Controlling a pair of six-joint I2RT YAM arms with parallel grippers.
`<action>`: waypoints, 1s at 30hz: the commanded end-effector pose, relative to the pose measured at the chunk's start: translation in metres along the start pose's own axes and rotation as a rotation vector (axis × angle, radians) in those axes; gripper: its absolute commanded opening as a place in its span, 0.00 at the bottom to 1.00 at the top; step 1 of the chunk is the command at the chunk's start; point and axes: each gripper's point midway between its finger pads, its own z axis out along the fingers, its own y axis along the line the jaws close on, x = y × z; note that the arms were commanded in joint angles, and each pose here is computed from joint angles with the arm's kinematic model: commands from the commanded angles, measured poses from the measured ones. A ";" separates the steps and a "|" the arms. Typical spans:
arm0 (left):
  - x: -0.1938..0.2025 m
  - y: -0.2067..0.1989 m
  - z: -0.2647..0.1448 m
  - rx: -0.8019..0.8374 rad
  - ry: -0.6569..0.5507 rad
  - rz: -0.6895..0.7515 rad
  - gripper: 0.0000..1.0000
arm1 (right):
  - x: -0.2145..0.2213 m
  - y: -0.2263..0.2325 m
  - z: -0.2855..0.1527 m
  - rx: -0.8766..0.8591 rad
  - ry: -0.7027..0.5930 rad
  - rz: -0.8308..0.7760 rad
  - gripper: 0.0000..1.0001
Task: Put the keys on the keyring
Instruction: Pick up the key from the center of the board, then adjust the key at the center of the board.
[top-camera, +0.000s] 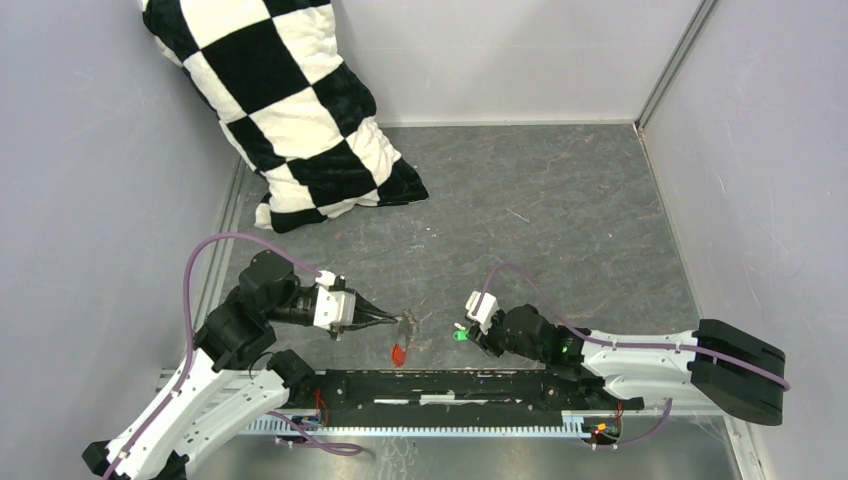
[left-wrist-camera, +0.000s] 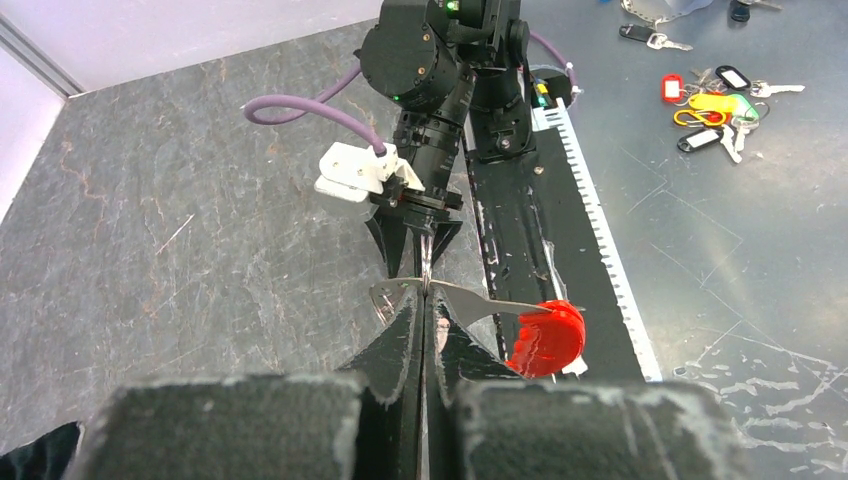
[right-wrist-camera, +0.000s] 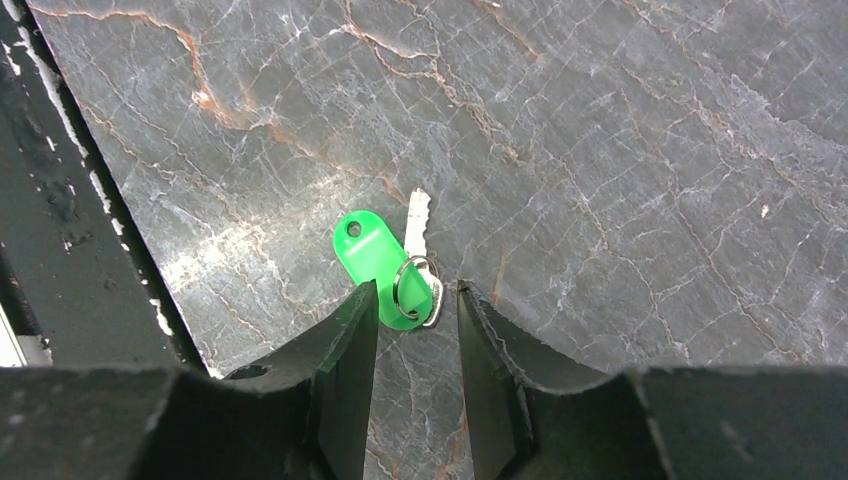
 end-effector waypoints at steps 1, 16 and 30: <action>-0.024 0.001 -0.005 -0.003 -0.046 0.092 0.02 | -0.010 -0.002 0.003 0.017 -0.033 0.013 0.41; -0.023 -0.007 -0.007 0.032 -0.044 0.130 0.02 | -0.045 -0.007 -0.001 0.027 -0.131 -0.077 0.01; -0.048 -0.011 -0.002 0.161 -0.128 0.333 0.02 | -0.244 0.019 -0.083 -0.187 -0.423 -0.464 0.00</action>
